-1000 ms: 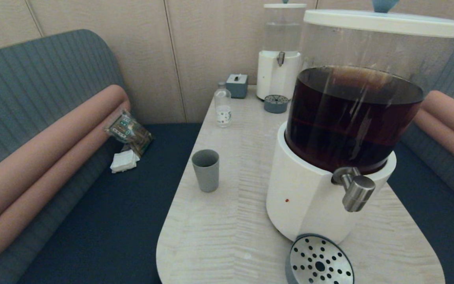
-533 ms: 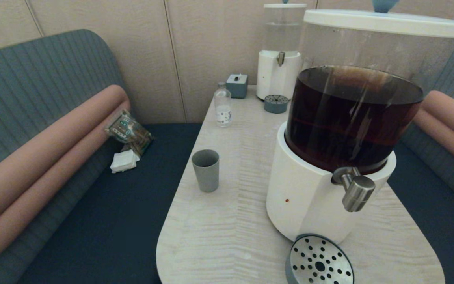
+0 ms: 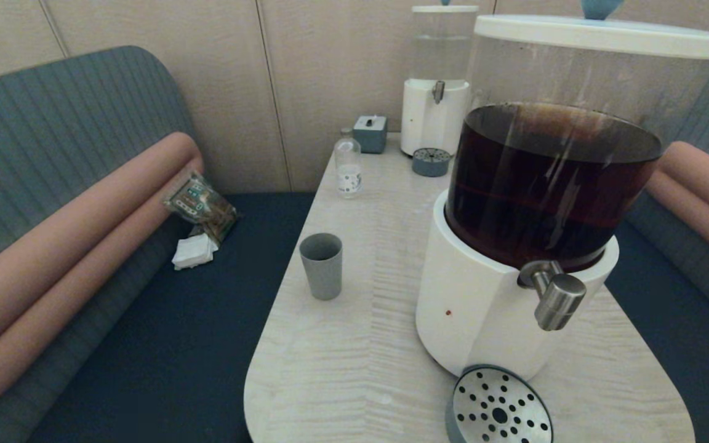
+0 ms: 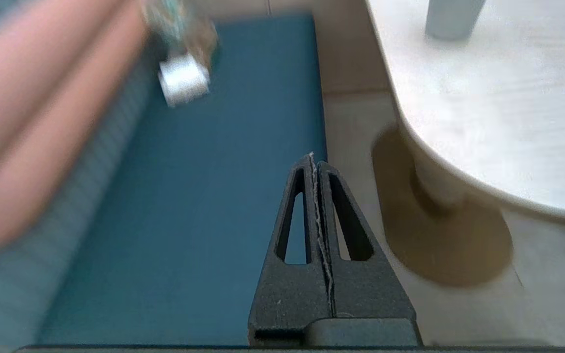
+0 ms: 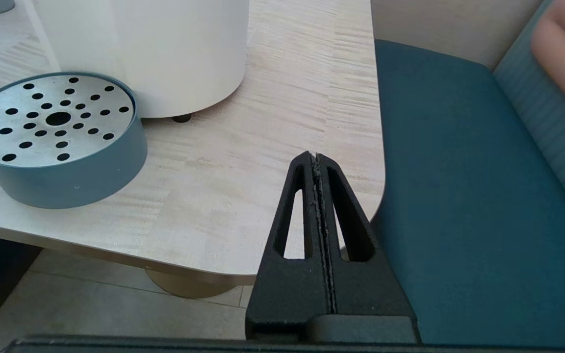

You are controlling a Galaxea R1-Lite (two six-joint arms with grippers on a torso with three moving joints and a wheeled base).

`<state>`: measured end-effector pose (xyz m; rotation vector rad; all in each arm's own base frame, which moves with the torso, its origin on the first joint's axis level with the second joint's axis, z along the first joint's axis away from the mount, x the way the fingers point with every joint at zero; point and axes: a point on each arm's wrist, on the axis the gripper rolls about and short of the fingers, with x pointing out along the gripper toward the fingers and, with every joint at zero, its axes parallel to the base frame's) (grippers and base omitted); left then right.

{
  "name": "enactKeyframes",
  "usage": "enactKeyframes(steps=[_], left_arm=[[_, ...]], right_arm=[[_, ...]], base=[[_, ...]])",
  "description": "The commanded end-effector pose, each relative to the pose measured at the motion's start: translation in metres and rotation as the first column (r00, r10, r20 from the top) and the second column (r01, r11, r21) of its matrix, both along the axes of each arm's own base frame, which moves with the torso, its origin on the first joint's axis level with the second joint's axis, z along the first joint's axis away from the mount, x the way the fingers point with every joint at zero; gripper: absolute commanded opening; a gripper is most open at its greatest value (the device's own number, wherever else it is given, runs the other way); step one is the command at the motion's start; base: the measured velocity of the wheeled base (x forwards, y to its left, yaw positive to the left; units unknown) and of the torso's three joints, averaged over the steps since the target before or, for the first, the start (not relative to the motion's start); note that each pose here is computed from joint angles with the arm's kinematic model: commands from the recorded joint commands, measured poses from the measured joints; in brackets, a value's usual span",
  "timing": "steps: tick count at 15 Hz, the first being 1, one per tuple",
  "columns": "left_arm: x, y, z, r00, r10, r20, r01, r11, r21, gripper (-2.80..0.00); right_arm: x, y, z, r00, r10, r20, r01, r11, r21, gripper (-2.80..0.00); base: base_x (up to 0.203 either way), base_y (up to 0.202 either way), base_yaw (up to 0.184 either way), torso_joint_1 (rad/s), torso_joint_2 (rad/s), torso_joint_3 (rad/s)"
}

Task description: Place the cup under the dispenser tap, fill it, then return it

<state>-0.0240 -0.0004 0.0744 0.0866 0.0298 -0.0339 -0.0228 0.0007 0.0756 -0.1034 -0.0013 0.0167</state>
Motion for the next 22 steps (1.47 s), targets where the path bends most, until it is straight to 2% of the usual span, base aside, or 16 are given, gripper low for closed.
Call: enactKeyframes(steps=[1,3,12,15,22], left_arm=[[-0.0019,0.0,0.0013,0.999,0.001,-0.032,-0.001,1.0,-0.021,-2.8],[-0.0019,0.0001,0.0015,1.0,0.006,-0.029,-0.007,0.999,-0.045,-2.8],[-0.0012,0.0002,0.002,1.0,0.01,-0.01,-0.01,0.999,-0.053,-2.8],[0.0012,0.0002,0.0021,0.999,0.011,0.04,-0.009,0.998,-0.066,-2.8],[0.001,0.0002,0.002,0.999,0.012,0.04,-0.009,0.998,-0.066,-2.8]], right_arm=[[0.0005,0.0,-0.0027,1.0,0.0,-0.008,0.0,1.0,-0.001,-2.8],[0.0004,0.0,-0.0026,1.0,0.0,-0.005,0.0,1.0,-0.001,-2.8],[0.0004,0.0,-0.0026,1.0,0.0,-0.005,0.0,1.0,-0.001,-2.8],[0.0004,0.0,-0.0029,1.0,-0.001,-0.008,0.001,1.0,-0.001,-2.8],[0.0004,0.0,-0.0026,1.0,0.0,-0.005,0.0,1.0,-0.005,-2.8]], base=[[0.0,0.0,0.0,0.0,0.0,0.0],[0.0,0.0,0.0,0.0,0.0,0.0],[0.0,0.0,0.0,0.0,0.0,0.0],[0.0,0.0,0.0,0.0,0.0,0.0],[0.0,0.0,0.0,0.0,0.0,0.0]])
